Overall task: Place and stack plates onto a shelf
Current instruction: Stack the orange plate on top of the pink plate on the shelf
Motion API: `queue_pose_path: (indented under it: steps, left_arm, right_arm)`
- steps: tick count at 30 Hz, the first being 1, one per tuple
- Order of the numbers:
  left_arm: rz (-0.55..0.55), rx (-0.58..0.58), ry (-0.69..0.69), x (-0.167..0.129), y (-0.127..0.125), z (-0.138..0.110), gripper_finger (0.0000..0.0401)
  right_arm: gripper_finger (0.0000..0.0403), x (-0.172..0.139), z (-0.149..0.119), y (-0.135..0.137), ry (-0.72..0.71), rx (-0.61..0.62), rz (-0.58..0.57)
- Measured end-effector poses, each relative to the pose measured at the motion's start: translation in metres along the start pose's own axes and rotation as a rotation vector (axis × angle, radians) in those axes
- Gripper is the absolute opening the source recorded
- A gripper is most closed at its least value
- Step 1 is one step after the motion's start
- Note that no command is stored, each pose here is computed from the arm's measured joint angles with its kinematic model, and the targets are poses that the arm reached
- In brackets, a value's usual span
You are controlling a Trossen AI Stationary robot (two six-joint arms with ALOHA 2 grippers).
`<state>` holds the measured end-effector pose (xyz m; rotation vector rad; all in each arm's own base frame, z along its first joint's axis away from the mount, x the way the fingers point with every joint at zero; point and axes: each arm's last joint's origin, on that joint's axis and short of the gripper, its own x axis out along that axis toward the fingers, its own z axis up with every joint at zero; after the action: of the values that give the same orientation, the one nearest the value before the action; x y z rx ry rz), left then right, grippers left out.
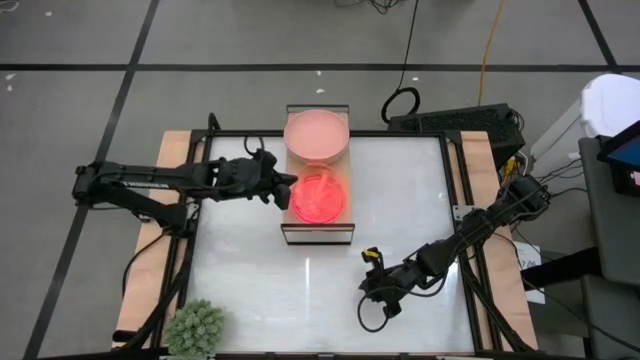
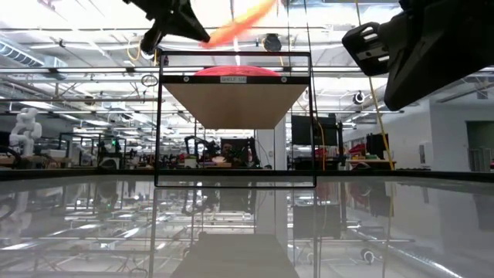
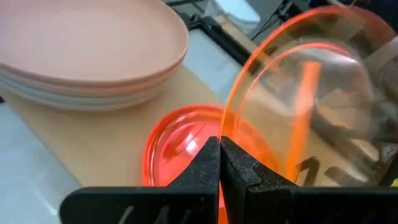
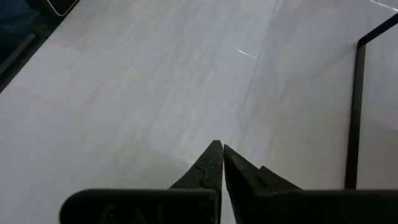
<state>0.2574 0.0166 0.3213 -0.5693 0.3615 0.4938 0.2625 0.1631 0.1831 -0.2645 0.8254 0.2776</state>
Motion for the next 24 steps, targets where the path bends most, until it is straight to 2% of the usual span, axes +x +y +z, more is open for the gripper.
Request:
queue_pose_path:
  steps: [8, 20, 24]
  left_arm:
    - [0.065, 0.004, 0.078, 0.019, 0.003, -0.012, 0.0001]
    - [0.082, 0.007, 0.109, 0.019, 0.005, -0.015, 0.0001]
    - [0.096, 0.015, 0.125, 0.018, 0.006, -0.016, 0.0019]
  right_arm:
    - [0.0000, 0.000, 0.000, 0.000, 0.000, 0.012, 0.000]
    - [0.0000, 0.000, 0.000, 0.000, 0.000, 0.019, 0.003]
    - [0.0000, 0.000, 0.000, 0.000, 0.000, 0.026, 0.003]
